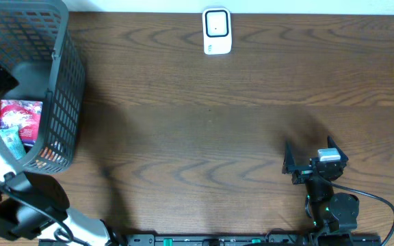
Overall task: Scan the item barcode
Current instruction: 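Move the left gripper up and over into the grey basket, then grasp the purple-and-red snack bag with the left gripper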
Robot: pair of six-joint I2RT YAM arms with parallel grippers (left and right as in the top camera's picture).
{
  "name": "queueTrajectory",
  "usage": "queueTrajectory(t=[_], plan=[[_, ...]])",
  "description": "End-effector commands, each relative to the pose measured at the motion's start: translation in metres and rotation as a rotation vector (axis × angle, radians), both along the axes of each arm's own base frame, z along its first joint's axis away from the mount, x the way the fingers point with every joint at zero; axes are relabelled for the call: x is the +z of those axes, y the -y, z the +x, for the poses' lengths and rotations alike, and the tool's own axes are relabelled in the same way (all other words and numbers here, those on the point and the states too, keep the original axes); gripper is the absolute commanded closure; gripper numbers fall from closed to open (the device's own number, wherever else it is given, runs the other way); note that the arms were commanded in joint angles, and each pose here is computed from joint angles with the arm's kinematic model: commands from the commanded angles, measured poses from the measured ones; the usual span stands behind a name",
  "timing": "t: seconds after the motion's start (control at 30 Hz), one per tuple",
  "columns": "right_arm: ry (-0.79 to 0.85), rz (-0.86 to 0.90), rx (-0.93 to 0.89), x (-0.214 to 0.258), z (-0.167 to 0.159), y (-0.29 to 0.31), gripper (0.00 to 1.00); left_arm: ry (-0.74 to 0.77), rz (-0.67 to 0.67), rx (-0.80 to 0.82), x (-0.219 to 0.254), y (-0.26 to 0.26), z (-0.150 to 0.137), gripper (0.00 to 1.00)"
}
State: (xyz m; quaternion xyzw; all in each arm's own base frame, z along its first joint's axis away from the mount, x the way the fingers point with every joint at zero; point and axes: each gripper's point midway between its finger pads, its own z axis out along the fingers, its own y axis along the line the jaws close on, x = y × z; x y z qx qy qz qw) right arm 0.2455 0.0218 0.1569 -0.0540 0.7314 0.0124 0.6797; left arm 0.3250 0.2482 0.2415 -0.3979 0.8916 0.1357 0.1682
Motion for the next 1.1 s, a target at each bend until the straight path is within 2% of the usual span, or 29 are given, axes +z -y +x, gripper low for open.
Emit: queueTrajectory(t=[0.0, 0.27, 0.47, 0.67, 0.9, 0.93, 1.0, 1.07], plan=[[0.000, -0.008, -0.010, -0.001, 0.000, 0.003, 0.01, -0.096, -0.024, -0.072, -0.027, 0.004, 0.011, 0.02], [0.000, -0.008, -0.010, -0.001, 0.000, 0.003, 0.01, -0.286, -0.127, -0.148, -0.097, 0.017, 0.019, 0.02], [0.000, -0.008, -0.010, -0.001, 0.000, 0.003, 0.01, -0.441, -0.100, -0.172, -0.138, 0.016, 0.020, 0.02], [0.000, -0.008, -0.010, -0.001, 0.000, 0.003, 0.01, -0.501, -0.115, -0.175, -0.174, 0.012, 0.024, 0.02], [0.000, -0.009, -0.010, -0.001, 0.000, 0.003, 0.01, -0.483, -0.074, -0.147, -0.183, -0.006, 0.029, 0.02], [0.000, -0.009, -0.010, -0.001, 0.000, 0.003, 0.01, -0.477, -0.071, -0.144, -0.184, -0.007, 0.030, 0.04], [0.000, -0.008, -0.010, -0.001, 0.000, 0.003, 0.01, -0.470, -0.068, -0.143, -0.184, -0.008, 0.032, 0.19], [0.000, -0.009, -0.010, -0.001, 0.000, 0.003, 0.01, -0.468, -0.067, -0.143, -0.185, -0.008, 0.032, 0.21]])
